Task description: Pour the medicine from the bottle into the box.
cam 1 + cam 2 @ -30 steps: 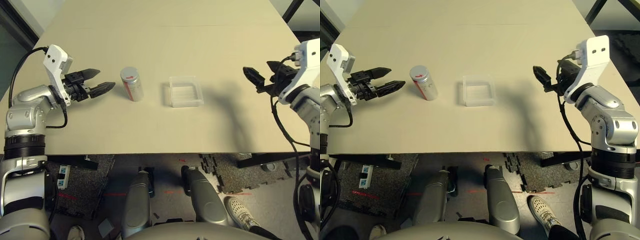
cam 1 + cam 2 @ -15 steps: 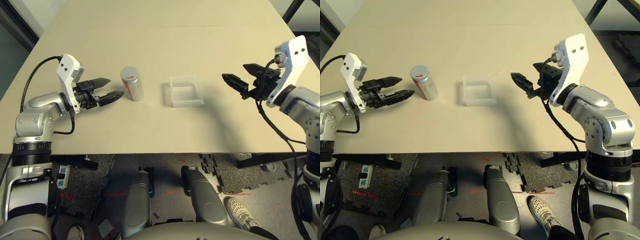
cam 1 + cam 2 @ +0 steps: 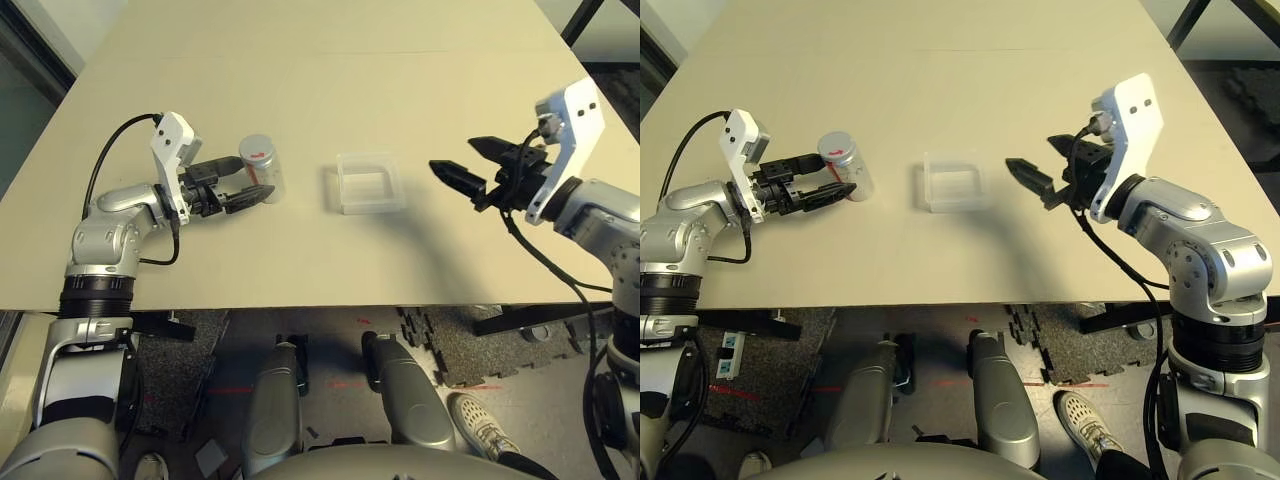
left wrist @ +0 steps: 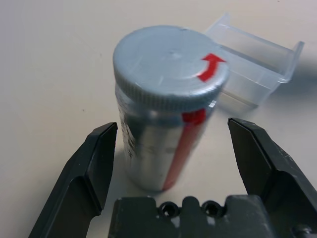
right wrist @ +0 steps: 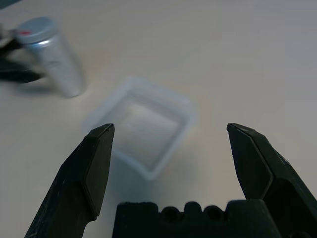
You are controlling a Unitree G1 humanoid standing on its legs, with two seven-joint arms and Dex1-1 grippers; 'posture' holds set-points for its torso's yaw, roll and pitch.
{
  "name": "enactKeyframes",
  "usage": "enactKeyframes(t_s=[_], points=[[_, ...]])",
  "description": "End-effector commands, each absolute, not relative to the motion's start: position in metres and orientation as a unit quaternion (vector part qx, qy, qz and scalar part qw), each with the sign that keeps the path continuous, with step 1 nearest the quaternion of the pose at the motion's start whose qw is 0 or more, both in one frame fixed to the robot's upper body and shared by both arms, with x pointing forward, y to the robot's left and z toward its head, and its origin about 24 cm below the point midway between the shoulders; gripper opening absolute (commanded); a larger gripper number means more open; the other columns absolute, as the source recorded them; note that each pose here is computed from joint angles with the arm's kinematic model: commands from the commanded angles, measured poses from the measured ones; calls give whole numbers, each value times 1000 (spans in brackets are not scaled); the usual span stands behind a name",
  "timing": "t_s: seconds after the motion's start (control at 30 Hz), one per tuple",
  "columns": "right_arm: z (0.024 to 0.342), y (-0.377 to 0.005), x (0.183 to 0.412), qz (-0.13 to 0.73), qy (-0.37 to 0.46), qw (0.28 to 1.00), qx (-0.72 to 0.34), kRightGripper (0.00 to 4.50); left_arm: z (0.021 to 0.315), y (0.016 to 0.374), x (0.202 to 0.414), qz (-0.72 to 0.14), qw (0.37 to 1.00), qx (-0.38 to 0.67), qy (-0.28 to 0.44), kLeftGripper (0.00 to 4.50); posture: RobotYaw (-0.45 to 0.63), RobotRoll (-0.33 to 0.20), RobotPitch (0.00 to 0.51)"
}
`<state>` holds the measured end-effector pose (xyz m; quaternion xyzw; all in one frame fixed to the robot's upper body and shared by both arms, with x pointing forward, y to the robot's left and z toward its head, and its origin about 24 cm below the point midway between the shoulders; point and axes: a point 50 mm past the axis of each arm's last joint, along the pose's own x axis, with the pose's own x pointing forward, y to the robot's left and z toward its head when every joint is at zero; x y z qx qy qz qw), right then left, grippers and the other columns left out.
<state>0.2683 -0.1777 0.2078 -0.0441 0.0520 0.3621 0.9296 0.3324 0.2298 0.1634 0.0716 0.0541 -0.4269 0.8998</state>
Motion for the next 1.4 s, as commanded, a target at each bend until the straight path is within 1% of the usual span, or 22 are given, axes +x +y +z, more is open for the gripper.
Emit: enactKeyframes(t_s=[0.03, 0.2, 0.3, 0.4, 0.63, 0.73, 0.87, 1.0, 1.17, 1.4], points=[[207, -168, 263, 390, 59, 918, -52, 4500, 159, 229, 336, -428, 899, 76, 58, 4477, -233, 0, 218], [208, -162, 265, 395, 54, 915, -53, 4500, 154, 226, 339, -431, 897, 82, 56, 4477, -236, 0, 216], [208, -160, 267, 396, 51, 915, -53, 4500, 150, 225, 340, -433, 895, 86, 58, 3854, -236, 0, 215], [209, -159, 268, 395, 49, 916, -54, 4500, 147, 222, 342, -436, 894, 84, 58, 2807, -239, 0, 212], [210, -159, 270, 392, 44, 917, -54, 4500, 138, 213, 345, -447, 888, 87, 59, 2775, -247, 0, 207], [211, -159, 270, 390, 42, 918, -54, 4500, 139, 209, 346, -452, 886, 92, 46, 2775, -247, 0, 207], [216, -155, 273, 394, 31, 917, -62, 4500, 154, 197, 350, -474, 875, 91, 21, 2775, -250, 0, 200], [228, -136, 281, 407, 9, 911, -67, 4500, 174, 181, 356, -498, 862, 93, -12, 2775, -241, 0, 192], [234, -111, 291, 419, -9, 905, -69, 4500, 180, 168, 362, -508, 856, 99, -24, 2775, -235, 0, 184], [239, -89, 303, 408, -35, 909, -77, 4500, 182, 160, 363, -510, 855, 92, -30, 2775, -227, 0, 180]])
